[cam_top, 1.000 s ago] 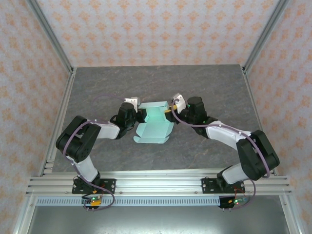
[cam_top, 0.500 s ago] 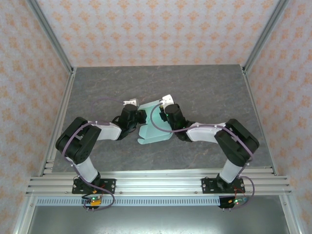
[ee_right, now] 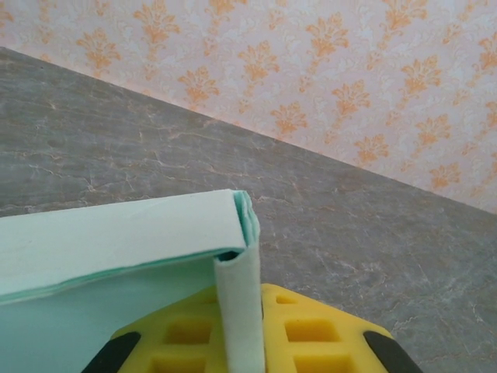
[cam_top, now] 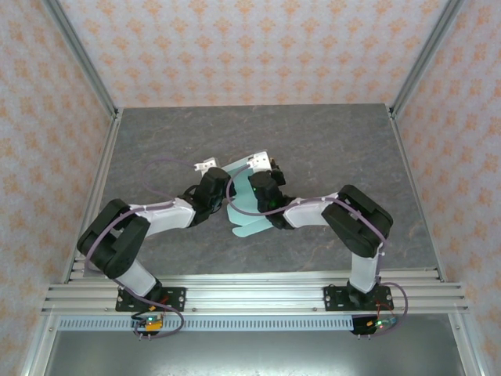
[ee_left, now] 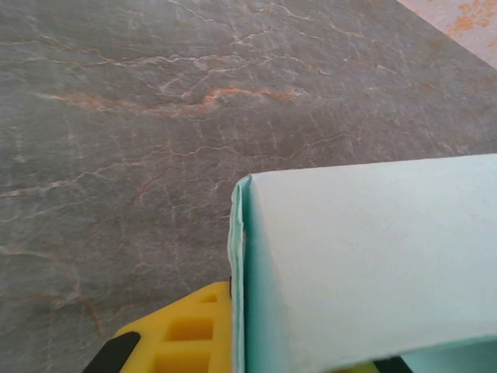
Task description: Fold the paper box
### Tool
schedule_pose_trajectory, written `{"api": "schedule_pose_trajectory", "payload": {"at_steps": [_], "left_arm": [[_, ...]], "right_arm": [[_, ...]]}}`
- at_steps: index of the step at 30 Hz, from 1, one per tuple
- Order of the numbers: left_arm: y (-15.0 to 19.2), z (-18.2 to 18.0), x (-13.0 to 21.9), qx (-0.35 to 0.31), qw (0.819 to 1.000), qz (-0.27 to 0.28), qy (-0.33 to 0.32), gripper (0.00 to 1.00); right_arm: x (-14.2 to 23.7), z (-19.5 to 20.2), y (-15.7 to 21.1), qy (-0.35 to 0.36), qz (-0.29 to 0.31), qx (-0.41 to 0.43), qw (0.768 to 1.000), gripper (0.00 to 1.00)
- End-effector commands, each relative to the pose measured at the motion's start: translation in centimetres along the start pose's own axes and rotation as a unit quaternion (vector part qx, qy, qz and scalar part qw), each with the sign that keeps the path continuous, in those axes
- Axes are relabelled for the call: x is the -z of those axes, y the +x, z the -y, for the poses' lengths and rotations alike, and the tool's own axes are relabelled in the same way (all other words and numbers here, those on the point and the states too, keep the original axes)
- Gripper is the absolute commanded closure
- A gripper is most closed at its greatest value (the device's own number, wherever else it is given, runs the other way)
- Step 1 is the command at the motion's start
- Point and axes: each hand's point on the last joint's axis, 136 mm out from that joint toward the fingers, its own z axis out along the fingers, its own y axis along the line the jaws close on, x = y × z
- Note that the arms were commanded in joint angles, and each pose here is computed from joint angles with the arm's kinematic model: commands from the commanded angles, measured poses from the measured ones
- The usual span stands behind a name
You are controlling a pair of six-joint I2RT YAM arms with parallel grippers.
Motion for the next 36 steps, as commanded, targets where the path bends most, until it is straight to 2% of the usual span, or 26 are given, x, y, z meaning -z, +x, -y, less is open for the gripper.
{"api": "schedule_pose_trajectory", "payload": {"at_steps": [1,5,7,9,13,15,24,31,36], "left_arm": [[-1.2,2.2,1.9,0.027,1.000,0.007,0.010,1.00],[-1.8,0.6,2.2,0.021,0.999,0.024,-0.034,1.00],[-2.3,-0.1,2.4,0.024,0.998,0.034,-0.053,1.00],[-2.5,-0.3,2.5,0.024,0.997,0.036,-0.064,1.00],[-2.7,-0.7,2.0,0.015,0.995,0.031,-0.088,1.00],[-2.6,-1.1,1.6,0.026,0.995,0.028,-0.087,1.00],[-2.6,-1.6,0.9,0.014,0.994,0.021,-0.107,1.00],[-2.3,-1.2,0.7,0.020,0.995,0.013,-0.099,1.00],[-2.5,-1.0,0.8,0.024,0.995,0.015,-0.095,1.00]], "right_arm": [[-1.0,1.8,-1.6,0.017,0.019,-0.055,0.998,0.81],[-0.4,1.5,-2.2,-0.073,-0.007,-0.069,0.995,0.79],[0.1,1.7,-2.3,-0.124,-0.021,-0.091,0.988,0.65],[1.5,1.4,-3.0,-0.194,-0.025,-0.106,0.975,0.56],[4.7,1.2,-3.9,-0.309,-0.028,-0.105,0.945,0.45],[5.7,1.9,-4.0,-0.343,-0.029,-0.101,0.933,0.42],[7.1,3.7,-4.9,-0.413,-0.050,-0.031,0.909,0.38],[4.2,1.9,-4.0,-0.419,-0.072,0.011,0.905,0.41],[1.3,-0.1,-2.0,-0.382,-0.111,0.062,0.915,0.46]]}}
